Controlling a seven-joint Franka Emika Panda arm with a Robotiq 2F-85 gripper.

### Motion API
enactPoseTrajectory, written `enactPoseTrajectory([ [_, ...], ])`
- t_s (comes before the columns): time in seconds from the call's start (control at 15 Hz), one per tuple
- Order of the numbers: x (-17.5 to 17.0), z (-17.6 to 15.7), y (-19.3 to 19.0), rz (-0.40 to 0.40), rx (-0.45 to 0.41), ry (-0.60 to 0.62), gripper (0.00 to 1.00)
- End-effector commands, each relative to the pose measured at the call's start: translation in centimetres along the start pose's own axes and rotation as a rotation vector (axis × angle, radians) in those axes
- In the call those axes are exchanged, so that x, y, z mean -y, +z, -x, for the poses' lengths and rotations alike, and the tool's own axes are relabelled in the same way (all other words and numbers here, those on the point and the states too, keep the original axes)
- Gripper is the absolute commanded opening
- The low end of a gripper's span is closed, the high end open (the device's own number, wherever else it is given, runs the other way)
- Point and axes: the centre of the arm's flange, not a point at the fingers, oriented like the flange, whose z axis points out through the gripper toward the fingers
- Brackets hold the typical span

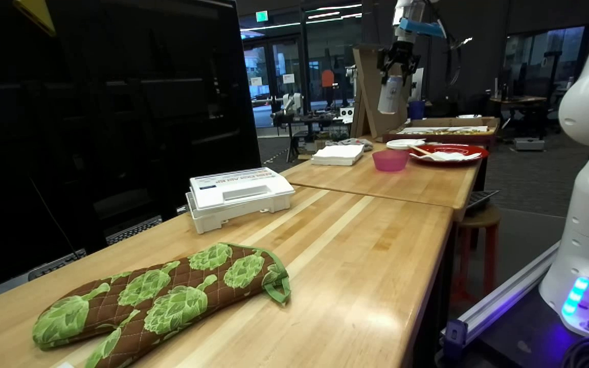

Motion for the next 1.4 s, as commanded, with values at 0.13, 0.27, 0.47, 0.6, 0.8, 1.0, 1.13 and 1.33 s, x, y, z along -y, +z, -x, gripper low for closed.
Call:
enactPoseTrajectory([
  [0.13, -0.2, -2.1, 0.5, -0.009, 0.025, 0.043, 0.46],
  [0.27, -0.4, -2.5, 1.1, -0.006, 0.032, 0.053, 0.46],
  [0.47, -0.9, -3.0, 2.0, 0.0, 0.036, 0.063, 0.46],
  [0.6, -1.3, -3.4, 2.6, 0.005, 0.04, 0.07, 0.46],
  [0.8, -1.8, -3.9, 3.8, 0.008, 0.05, 0.077, 0.46],
  [1.0, -1.9, -4.2, 4.9, 0.018, 0.059, 0.084, 0.46],
  [1.13, -1.9, -4.4, 5.6, 0.026, 0.062, 0.089, 0.46],
  [1.33, -1.7, -4.9, 6.7, 0.038, 0.061, 0.093, 0.46],
])
